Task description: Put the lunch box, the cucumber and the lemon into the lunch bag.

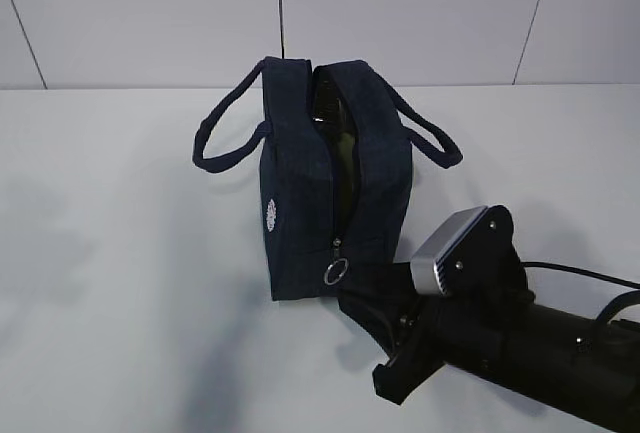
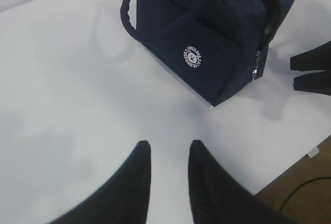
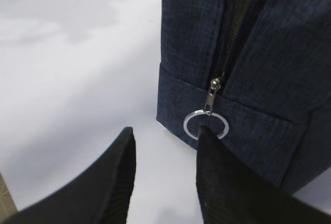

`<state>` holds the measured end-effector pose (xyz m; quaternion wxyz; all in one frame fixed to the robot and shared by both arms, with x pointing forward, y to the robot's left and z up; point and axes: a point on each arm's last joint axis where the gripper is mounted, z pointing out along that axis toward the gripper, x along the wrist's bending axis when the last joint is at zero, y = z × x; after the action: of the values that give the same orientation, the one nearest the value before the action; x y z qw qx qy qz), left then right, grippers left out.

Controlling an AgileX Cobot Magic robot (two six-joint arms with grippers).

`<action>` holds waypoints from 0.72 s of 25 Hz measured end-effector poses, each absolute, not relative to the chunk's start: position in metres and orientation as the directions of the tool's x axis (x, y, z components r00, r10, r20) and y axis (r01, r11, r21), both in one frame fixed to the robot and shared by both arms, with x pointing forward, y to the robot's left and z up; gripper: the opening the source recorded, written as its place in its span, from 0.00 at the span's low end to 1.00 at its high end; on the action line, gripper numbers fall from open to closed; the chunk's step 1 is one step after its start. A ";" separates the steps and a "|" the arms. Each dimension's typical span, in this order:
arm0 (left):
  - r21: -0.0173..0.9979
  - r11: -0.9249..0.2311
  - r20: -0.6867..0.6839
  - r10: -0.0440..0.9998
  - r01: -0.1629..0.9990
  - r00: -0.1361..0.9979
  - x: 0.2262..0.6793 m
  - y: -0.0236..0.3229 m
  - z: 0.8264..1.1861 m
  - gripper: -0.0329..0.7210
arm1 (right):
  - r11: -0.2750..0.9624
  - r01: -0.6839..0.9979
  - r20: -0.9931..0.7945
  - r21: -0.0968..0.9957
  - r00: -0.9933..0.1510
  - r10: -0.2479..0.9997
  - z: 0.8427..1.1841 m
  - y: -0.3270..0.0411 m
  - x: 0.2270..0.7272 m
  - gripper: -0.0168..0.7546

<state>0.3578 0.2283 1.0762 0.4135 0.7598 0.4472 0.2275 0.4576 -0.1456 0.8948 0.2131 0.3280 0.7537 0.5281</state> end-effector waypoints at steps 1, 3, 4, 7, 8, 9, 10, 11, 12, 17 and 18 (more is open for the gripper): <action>0.832 -0.259 -0.023 0.868 0.491 0.497 0.358 0.228 1.076 0.26 | 0.223 0.270 0.028 0.937 -0.692 0.721 0.895 -0.145 0.459 0.41; 0.832 -0.261 -0.020 0.868 0.490 0.497 0.358 0.228 1.076 0.26 | 0.220 0.271 0.029 0.937 -0.690 0.724 0.893 -0.144 0.462 0.41; 0.832 -0.261 -0.020 0.868 0.489 0.497 0.358 0.228 1.076 0.26 | 0.218 0.271 0.030 0.938 -0.688 0.725 0.893 -0.143 0.464 0.41; 0.833 -0.260 -0.020 0.868 0.488 0.497 0.358 0.228 1.076 0.26 | 0.205 0.274 0.037 0.940 -0.676 0.736 0.891 -0.139 0.471 0.41; 0.833 -0.260 -0.020 0.868 0.488 0.497 0.358 0.228 1.076 0.26 | 0.201 0.279 0.040 0.939 -0.670 0.741 0.890 -0.138 0.474 0.41; 0.833 -0.260 -0.020 0.868 0.488 0.497 0.358 0.228 1.076 0.26 | 0.200 0.286 0.043 0.937 -0.663 0.748 0.889 -0.138 0.475 0.41; 0.833 -0.261 -0.018 0.868 0.487 0.497 0.358 0.228 1.076 0.26 | 0.199 0.295 0.046 0.935 -0.655 0.754 0.887 -0.138 0.477 0.41; 0.833 -0.261 -0.018 0.868 0.487 0.497 0.358 0.228 1.076 0.26 | 0.201 0.299 0.046 0.933 -0.652 0.756 0.886 -0.138 0.479 0.41; 0.833 -0.261 -0.018 0.868 0.487 0.497 0.358 0.228 1.076 0.26 | 0.205 0.309 0.047 0.929 -0.648 0.760 0.884 -0.137 0.480 0.41; 0.833 -0.261 -0.018 0.868 0.487 0.497 0.358 0.228 1.076 0.26 | 0.226 0.350 0.049 0.909 -0.628 0.777 0.878 -0.137 0.486 0.40; 0.833 -0.261 -0.018 0.868 0.487 0.497 0.358 0.228 1.076 0.26 | 0.227 0.353 0.049 0.907 -0.627 0.777 0.879 -0.136 0.487 0.40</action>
<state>0.3580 0.2285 1.0764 0.4132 0.7601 0.4456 0.2302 0.4873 -0.1358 0.8786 0.2139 0.3751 0.7536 0.4956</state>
